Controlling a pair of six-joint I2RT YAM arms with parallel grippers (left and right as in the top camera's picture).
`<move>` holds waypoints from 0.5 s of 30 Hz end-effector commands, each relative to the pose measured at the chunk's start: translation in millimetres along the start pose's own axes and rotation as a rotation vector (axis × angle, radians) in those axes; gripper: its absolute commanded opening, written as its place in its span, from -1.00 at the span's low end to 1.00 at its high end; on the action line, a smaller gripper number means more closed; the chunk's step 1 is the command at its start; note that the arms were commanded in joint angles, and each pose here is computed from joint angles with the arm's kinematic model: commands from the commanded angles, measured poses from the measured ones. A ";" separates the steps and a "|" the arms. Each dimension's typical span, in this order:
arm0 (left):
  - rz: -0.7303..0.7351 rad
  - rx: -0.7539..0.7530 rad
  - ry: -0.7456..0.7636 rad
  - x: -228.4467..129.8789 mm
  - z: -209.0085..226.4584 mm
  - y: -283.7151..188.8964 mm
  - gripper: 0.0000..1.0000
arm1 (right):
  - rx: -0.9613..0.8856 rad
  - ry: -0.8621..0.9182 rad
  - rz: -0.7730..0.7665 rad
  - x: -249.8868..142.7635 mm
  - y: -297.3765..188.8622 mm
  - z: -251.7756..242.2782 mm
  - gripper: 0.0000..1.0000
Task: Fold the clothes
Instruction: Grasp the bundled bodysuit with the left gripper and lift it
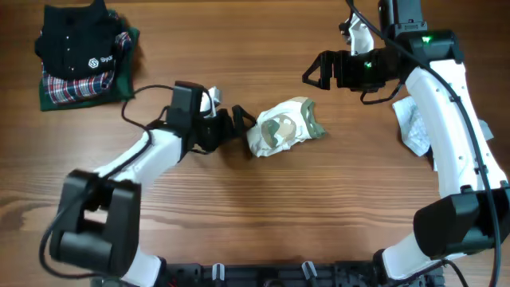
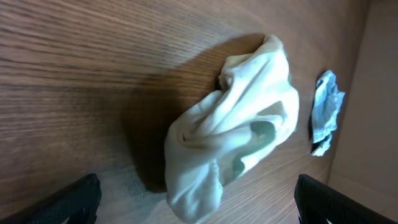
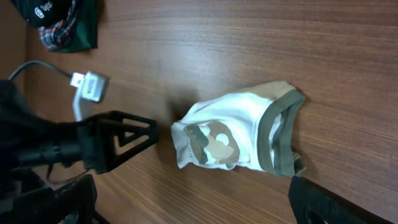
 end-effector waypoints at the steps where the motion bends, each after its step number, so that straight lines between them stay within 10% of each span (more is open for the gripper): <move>1: 0.029 0.039 -0.003 -13.3 7.4 25.2 1.00 | 0.015 -0.022 -0.008 2.2 -1.6 3.0 0.99; 12: -0.106 -0.001 0.210 -24.8 -41.3 69.6 0.89 | -0.015 -0.002 0.011 -2.8 -3.6 -4.9 0.99; 15: -0.158 -0.053 0.216 -23.9 -61.4 72.6 -0.23 | -0.029 0.040 0.000 -2.2 -11.1 -18.9 0.99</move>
Point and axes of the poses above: each gripper's point midway between its finger pads, its own y axis out along the fingers, its own z axis along the line the jaws close on, x = y × z, the point moved 2 cm from there along -y, back along the fingers, and after that the axes turned 3 degrees about -y, right-handed, at the moved point
